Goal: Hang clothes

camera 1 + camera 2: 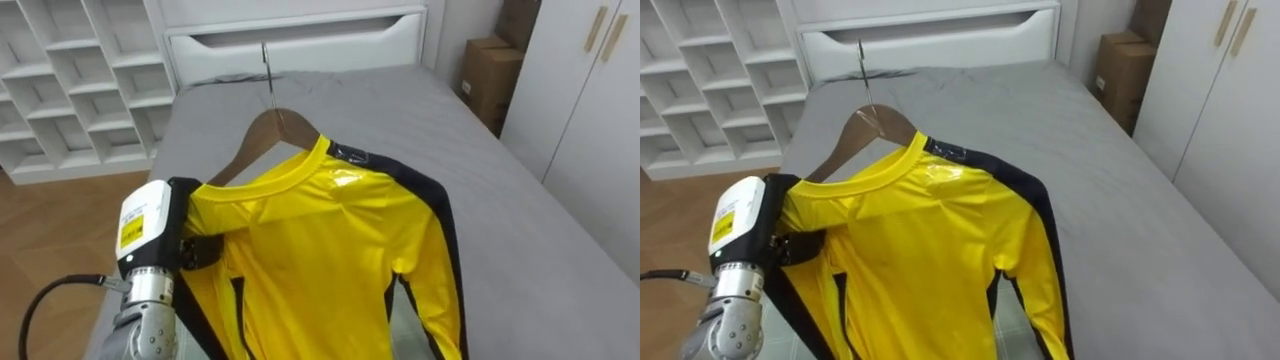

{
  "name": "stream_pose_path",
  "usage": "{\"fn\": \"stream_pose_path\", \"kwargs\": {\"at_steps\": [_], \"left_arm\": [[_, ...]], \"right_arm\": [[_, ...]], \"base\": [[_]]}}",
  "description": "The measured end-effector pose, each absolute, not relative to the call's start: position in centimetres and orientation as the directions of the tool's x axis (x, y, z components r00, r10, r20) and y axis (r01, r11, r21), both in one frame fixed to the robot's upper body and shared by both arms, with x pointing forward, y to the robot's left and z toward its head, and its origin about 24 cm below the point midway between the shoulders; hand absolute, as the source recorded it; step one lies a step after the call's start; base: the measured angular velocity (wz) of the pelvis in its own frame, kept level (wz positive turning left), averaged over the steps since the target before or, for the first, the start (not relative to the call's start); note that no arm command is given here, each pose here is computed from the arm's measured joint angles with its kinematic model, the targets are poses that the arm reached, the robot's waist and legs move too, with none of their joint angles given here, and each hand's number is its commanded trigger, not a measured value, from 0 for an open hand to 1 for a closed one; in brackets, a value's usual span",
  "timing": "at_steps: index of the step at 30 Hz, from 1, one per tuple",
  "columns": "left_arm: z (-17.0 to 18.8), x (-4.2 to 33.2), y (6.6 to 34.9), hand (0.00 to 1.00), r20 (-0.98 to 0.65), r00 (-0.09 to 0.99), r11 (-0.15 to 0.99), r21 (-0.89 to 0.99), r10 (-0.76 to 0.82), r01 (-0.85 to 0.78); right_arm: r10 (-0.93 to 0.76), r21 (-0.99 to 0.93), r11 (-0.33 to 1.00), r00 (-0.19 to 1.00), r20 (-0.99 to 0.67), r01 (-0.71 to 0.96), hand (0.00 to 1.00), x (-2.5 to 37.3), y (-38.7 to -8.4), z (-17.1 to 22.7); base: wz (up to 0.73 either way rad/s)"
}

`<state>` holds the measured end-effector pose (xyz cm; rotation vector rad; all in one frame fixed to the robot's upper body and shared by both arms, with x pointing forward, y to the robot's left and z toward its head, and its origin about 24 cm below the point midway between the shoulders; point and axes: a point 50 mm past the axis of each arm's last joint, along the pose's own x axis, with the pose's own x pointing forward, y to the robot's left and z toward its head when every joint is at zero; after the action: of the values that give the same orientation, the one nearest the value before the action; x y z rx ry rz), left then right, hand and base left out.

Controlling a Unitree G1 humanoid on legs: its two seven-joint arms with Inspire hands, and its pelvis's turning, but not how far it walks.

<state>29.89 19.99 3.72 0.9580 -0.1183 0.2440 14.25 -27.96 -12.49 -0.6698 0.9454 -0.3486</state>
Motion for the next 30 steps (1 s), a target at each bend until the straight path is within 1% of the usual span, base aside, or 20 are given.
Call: {"fn": "stream_pose_path", "kwargs": {"at_steps": [3,4,6,7,9,14,19,21,24,30], "left_arm": [[3.7,29.7,20.1,1.00,0.206,0.966,0.553,0.793,0.155,-0.257],[3.7,29.7,20.1,1.00,0.206,0.966,0.552,0.793,0.154,-0.257],[3.7,29.7,20.0,1.00,0.210,0.967,0.545,0.798,0.147,-0.256],[3.7,29.7,20.0,1.00,0.210,0.967,0.544,0.800,0.145,-0.255],[4.1,29.7,19.8,1.00,0.221,0.966,0.547,0.797,0.133,-0.258],[4.9,29.7,19.3,1.00,0.242,0.965,0.560,0.787,0.105,-0.259],[4.3,29.3,19.5,1.00,0.200,0.974,0.547,0.806,0.109,-0.227],[4.3,29.4,19.4,1.00,0.195,0.975,0.536,0.815,0.105,-0.221],[4.8,29.4,19.0,1.00,0.214,0.973,0.530,0.817,0.090,-0.228],[4.9,29.4,18.4,1.00,0.224,0.971,0.529,0.816,0.080,-0.232]], "right_arm": [[-0.551,-0.732,0.681,0.650,-0.524,-0.013,0.00,16.1,-27.8,-11.2],[-0.548,-0.744,0.668,0.666,-0.506,-0.016,0.00,16.5,-27.8,-10.9],[-0.513,-0.784,0.621,0.741,-0.433,-0.028,0.00,18.1,-27.4,-9.8],[-0.503,-0.792,0.610,0.758,-0.416,-0.030,0.00,18.4,-27.2,-9.5],[-0.452,-0.827,0.562,0.832,-0.321,-0.013,0.00,20.3,-26.6,-7.8],[-0.367,-0.868,0.493,0.918,-0.148,0.057,0.00,22.7,-25.3,-4.7],[-0.325,-0.876,0.459,0.946,-0.013,0.146,0.00,23.7,-24.3,-2.3],[-0.288,-0.879,0.445,0.957,0.041,0.172,0.00,24.0,-23.6,-1.4],[-0.236,-0.886,0.429,0.969,0.078,0.176,0.00,24.4,-22.6,-0.7],[-0.199,-0.881,0.433,0.974,0.111,0.189,0.00,24.7,-21.7,0.1]], "base": [[0.01],[0.00],[0.00],[0.00],[0.00],[0.00],[0.00],[0.00],[0.00],[-0.04]]}}
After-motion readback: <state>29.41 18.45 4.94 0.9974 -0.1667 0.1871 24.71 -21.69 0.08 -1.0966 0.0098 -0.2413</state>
